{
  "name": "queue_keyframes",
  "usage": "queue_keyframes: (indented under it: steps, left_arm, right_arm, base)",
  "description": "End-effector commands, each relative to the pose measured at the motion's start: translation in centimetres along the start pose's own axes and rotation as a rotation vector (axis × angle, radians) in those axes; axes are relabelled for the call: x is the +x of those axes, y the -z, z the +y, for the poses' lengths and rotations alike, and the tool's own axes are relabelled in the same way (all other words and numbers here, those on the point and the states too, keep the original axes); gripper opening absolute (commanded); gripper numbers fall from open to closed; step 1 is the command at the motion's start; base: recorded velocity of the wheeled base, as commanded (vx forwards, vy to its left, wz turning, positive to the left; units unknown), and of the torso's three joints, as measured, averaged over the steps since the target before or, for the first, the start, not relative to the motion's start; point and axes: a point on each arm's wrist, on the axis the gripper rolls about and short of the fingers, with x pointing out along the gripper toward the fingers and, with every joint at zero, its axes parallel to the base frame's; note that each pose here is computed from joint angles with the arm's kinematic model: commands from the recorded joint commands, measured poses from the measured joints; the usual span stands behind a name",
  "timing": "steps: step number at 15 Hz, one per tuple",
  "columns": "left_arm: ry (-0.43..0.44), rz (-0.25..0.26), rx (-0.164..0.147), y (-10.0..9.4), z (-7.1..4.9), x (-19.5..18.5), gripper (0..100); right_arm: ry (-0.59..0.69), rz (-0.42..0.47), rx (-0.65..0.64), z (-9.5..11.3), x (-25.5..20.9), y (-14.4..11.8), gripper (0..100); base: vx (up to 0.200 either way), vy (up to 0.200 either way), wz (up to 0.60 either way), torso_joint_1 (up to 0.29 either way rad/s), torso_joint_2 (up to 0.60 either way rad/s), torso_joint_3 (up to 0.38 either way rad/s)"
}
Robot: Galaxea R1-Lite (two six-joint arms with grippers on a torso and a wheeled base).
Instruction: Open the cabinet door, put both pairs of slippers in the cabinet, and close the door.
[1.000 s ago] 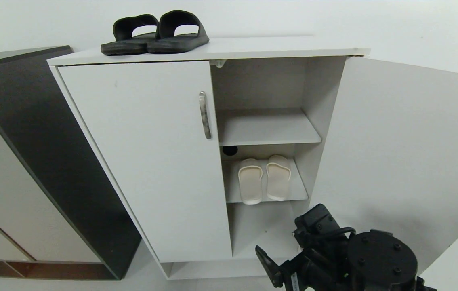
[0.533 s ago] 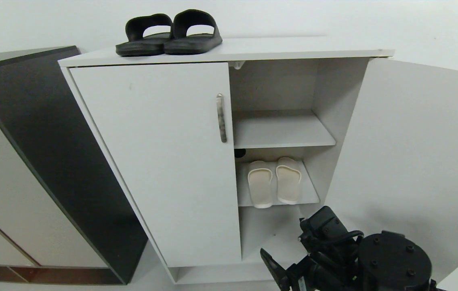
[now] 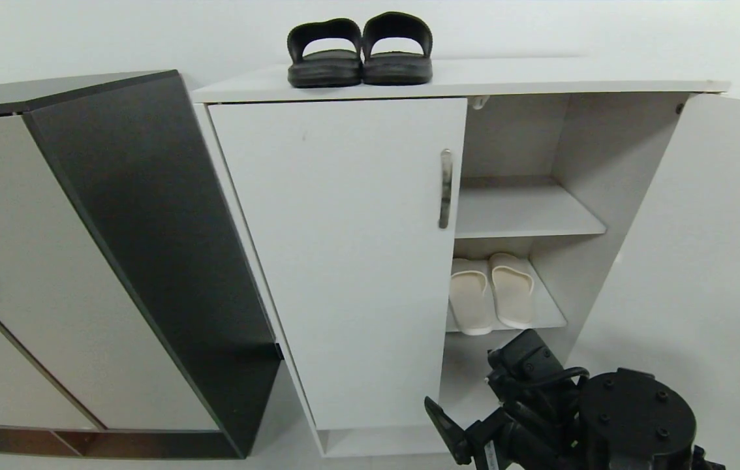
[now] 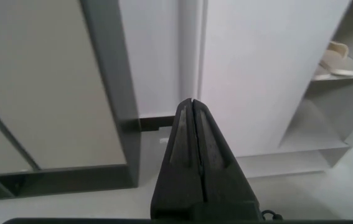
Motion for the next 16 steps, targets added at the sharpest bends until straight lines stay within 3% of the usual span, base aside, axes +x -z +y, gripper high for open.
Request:
queue_keyframes:
  steps: [1, 4, 16]
  left_arm:
    - [0.001, 0.0, 0.0, -0.01, 0.0, 0.01, 0]
    - [-0.001, 0.002, 0.0, 0.0, 0.0, 0.01, 0]
    - [-0.001, 0.0, -0.002, -0.01, 0.0, 0.01, 0]
  right_arm:
    - [0.0, 0.005, -0.002, 0.04, 0.09, 0.14, 100]
    - [0.0, 0.003, -0.002, 0.06, 0.11, 0.14, 100]
    - [-0.006, -0.022, -0.002, 0.22, 0.06, 0.14, 100]
  base:
    - [0.0, 0.2, 0.0, 0.007, 0.0, 0.002]
    - [0.0, 0.2, 0.0, -0.002, 0.0, 0.004]
    - [0.0, 0.0, 0.0, 0.0, 0.0, 0.0]
